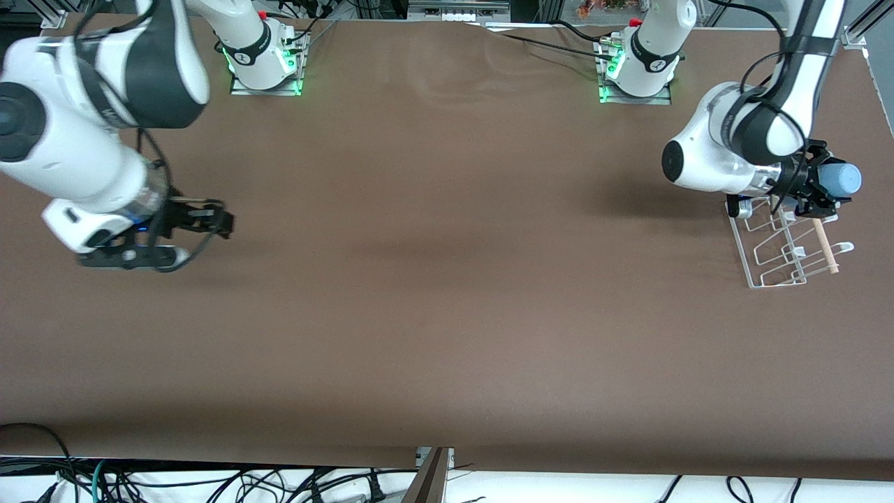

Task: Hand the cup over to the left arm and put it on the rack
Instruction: 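Lower the cup onto a rack peg and open the left gripper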

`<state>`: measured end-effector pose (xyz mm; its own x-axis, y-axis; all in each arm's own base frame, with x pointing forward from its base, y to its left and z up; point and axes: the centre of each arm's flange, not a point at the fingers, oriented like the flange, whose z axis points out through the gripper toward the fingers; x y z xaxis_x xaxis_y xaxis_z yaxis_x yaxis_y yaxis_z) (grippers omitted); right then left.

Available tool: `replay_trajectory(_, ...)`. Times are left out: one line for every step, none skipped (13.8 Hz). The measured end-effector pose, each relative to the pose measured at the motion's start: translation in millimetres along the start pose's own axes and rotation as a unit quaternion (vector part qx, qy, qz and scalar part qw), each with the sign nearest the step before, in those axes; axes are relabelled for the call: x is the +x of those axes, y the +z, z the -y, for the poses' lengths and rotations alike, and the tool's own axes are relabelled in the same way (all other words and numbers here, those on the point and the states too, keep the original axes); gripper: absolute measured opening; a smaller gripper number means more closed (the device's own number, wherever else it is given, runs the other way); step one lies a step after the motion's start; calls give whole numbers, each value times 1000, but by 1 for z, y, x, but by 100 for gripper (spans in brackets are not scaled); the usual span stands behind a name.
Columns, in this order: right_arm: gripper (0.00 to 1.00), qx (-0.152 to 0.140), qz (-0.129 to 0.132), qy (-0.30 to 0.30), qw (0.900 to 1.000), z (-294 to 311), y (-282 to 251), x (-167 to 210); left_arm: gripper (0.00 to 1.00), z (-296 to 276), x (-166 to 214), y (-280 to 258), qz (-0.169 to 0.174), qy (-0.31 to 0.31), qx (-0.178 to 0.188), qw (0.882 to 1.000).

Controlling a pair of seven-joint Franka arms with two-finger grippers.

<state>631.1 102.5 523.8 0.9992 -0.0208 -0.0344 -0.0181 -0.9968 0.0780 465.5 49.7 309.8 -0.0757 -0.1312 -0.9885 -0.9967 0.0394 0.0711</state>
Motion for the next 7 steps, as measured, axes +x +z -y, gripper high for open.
replay_trajectory(100, -2, -6, 15, 1000, -20, -5, 3, 74, -8, 10, 3, 10, -11, 8, 1000)
replay_trajectory(100, -2, -12, 25, 1000, -36, -12, 5, 74, -16, 19, 5, 16, -21, 13, 1000)
replay_trajectory(100, -2, -13, 33, 999, -47, -18, 5, 74, -22, 27, 7, 19, -27, 15, 999)
replay_trajectory(100, -1, -10, 40, 999, -57, -23, 3, 74, -26, 32, 8, 20, -30, 17, 999)
replay_trajectory(100, 0, -11, 45, 999, -64, -27, 3, 74, -28, 35, 9, 22, -31, 19, 999)
replay_trajectory(100, 0, -17, 49, 999, -70, -33, 3, 74, -29, 37, 9, 24, -32, 22, 999)
replay_trajectory(100, 1, -27, 54, 998, -76, -43, 4, 74, -30, 39, 10, 26, -33, 25, 999)
